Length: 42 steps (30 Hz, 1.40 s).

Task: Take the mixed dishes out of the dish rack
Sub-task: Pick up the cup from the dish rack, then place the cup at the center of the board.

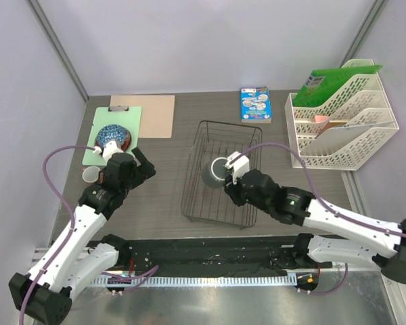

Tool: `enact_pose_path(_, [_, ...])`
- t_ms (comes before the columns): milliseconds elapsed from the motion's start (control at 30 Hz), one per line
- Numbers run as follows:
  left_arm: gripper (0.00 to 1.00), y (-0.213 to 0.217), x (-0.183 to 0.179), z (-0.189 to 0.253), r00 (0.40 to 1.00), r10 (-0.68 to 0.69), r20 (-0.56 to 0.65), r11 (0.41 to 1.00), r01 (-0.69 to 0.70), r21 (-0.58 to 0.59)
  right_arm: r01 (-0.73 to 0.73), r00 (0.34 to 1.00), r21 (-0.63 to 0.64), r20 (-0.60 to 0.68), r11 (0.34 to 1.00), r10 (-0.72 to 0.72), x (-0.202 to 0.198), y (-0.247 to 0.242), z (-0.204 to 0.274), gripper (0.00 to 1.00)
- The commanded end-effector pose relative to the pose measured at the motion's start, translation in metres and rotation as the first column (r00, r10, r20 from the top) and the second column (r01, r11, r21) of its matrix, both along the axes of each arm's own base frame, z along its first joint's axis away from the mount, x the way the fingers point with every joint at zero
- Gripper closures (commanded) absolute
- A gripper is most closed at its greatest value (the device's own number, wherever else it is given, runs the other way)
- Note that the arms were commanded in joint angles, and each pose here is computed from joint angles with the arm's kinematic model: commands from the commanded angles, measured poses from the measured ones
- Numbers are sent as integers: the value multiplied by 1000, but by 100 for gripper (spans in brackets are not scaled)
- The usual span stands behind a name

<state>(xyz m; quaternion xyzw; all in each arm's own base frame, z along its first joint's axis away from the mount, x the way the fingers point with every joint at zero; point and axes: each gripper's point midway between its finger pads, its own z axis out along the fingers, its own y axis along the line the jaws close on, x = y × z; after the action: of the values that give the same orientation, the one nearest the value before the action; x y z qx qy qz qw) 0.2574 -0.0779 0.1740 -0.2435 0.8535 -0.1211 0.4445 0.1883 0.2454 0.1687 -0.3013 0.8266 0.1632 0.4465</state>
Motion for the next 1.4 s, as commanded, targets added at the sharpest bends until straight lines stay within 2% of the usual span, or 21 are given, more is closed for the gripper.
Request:
enact_pose_path(0, [8, -15, 10, 27, 993, -37, 114, 996, 46, -78, 31, 985, 388, 142, 921, -93, 11, 14, 105, 99])
enact_pose_path(67, [5, -26, 11, 33, 988, -72, 139, 988, 89, -122, 22, 981, 500, 155, 865, -115, 13, 17, 115, 99])
enact_pose_path(100, [2, -31, 13, 40, 983, -85, 163, 984, 108, -142, -26, 985, 596, 154, 803, -83, 8, 26, 134, 99])
enact_pose_path(167, [0, -42, 11, 45, 975, -122, 188, 969, 158, -190, -21, 990, 649, 121, 761, -76, 14, 26, 131, 99])
enact_pose_path(200, [0, -44, 9, 55, 967, -120, 224, 961, 169, -217, -75, 992, 706, 128, 704, -22, 11, 34, 144, 99])
enact_pose_path(267, [0, -52, 8, 67, 949, -116, 294, 934, 205, -294, -53, 998, 777, 66, 628, 1, 16, 31, 140, 99])
enact_pose_path(300, [0, -53, 2, 84, 923, -111, 369, 914, 241, -327, -60, 998, 804, 63, 592, 15, 17, 31, 143, 99])
enact_pose_path(333, [0, -57, -1, 94, 900, -117, 420, 895, 279, -349, -98, 995, 849, 71, 519, 71, 9, 35, 151, 99])
enact_pose_path(400, [0, -71, -14, 126, 798, -134, 587, 817, 424, -390, -114, 992, 882, 80, 457, 93, 10, 33, 157, 99])
enact_pose_path(467, [0, -78, -21, 142, 730, -127, 672, 761, 506, -406, -141, 982, 914, 81, 380, 169, 4, 39, 162, 99])
enact_pose_path(533, [4, -91, -26, 140, 718, -191, 670, 724, 563, -397, -171, 973, 936, 112, 307, 201, 1, 40, 171, 99])
enact_pose_path(600, [7, -101, -25, 141, 716, -247, 653, 704, 595, -387, -145, 963, 956, 77, 257, 257, 0, 46, 166, 99])
enact_pose_path(667, [9, -116, -27, 138, 699, -323, 638, 652, 653, -384, -180, 950, 965, 121, 189, 287, -6, 45, 175, 99])
enact_pose_path(733, [9, -124, -30, 146, 663, -345, 664, 609, 697, -380, -163, 941, 974, 106, 157, 320, -7, 50, 172, 99])
enact_pose_path(800, [10, -126, -26, 143, 667, -351, 657, 609, 696, -381, -153, 936, 976, 94, 153, 339, -6, 54, 167, 99])
enact_pose_path(1033, [13, -129, -21, 146, 652, -355, 670, 604, 707, -369, -138, 930, 967, 52, 215, 363, -11, 76, 147, 99])
enact_pose_path(1367, [16, -130, -40, 176, 570, -347, 745, 544, 769, -335, -123, 915, 971, 30, 206, 403, -8, 98, 138, 99])
